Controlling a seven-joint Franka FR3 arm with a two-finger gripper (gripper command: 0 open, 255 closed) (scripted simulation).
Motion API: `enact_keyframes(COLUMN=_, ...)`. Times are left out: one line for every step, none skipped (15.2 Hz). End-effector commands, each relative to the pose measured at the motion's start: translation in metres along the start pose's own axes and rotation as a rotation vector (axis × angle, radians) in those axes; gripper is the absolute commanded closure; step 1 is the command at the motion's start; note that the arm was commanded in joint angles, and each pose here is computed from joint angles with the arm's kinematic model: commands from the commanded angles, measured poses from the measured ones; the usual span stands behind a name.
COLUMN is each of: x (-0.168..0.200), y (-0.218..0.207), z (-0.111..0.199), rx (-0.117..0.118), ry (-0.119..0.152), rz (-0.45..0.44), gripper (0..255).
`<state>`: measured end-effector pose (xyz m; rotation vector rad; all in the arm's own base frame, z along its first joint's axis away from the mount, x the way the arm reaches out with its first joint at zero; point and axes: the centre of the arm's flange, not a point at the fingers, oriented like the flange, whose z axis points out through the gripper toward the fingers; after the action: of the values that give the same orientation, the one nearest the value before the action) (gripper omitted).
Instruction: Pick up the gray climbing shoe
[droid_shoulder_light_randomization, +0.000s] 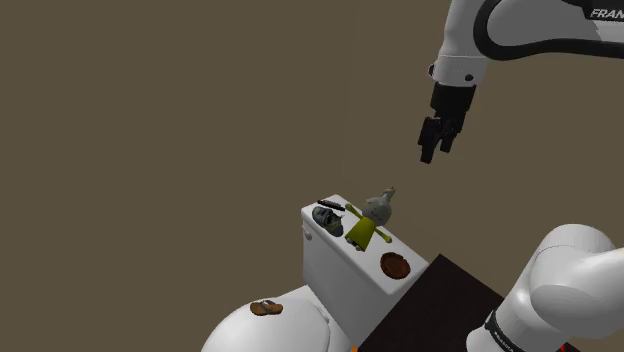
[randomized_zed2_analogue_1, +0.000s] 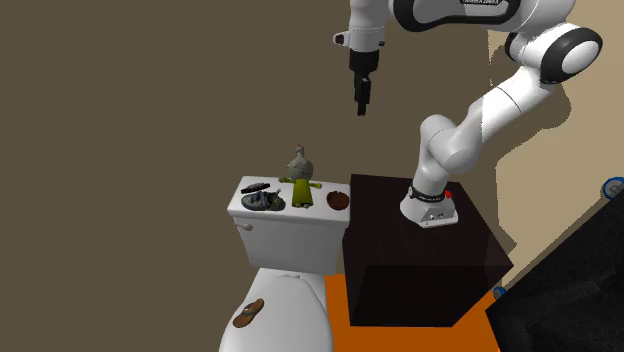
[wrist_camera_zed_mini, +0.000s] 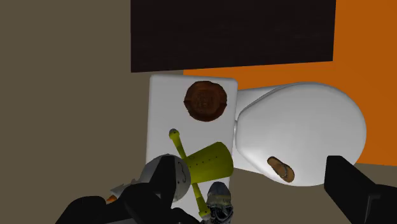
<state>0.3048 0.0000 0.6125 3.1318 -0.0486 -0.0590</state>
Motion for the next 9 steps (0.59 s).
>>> enact_keyframes(x=0.000, y=0.000, z=0.000, rx=0.000, ry=0.000, rz=0.000, gripper=0)
enact_keyframes(x=0.010, y=0.003, z=0.009, rx=0.004, ry=-0.005, rz=-0.009, gripper=0)
enact_keyframes(x=0.020, y=0.006, z=0.018, rx=0.007, ry=-0.009, rz=-0.018, gripper=0)
enact_keyframes(x=0.030, y=0.009, z=0.027, rx=0.011, ry=-0.014, rz=-0.027, gripper=0)
enact_keyframes(x=0.040, y=0.012, z=0.037, rx=0.014, ry=-0.019, rz=-0.036, gripper=0)
enact_keyframes(x=0.049, y=0.015, z=0.046, rx=0.018, ry=-0.024, rz=-0.045, gripper=0)
enact_keyframes(x=0.059, y=0.017, z=0.055, rx=0.021, ry=-0.028, rz=-0.054, gripper=0)
enact_keyframes(x=0.069, y=0.020, z=0.065, rx=0.025, ry=-0.033, rz=-0.063, gripper=0)
enact_keyframes(x=0.079, y=0.022, z=0.074, rx=0.028, ry=-0.038, rz=-0.072, gripper=0)
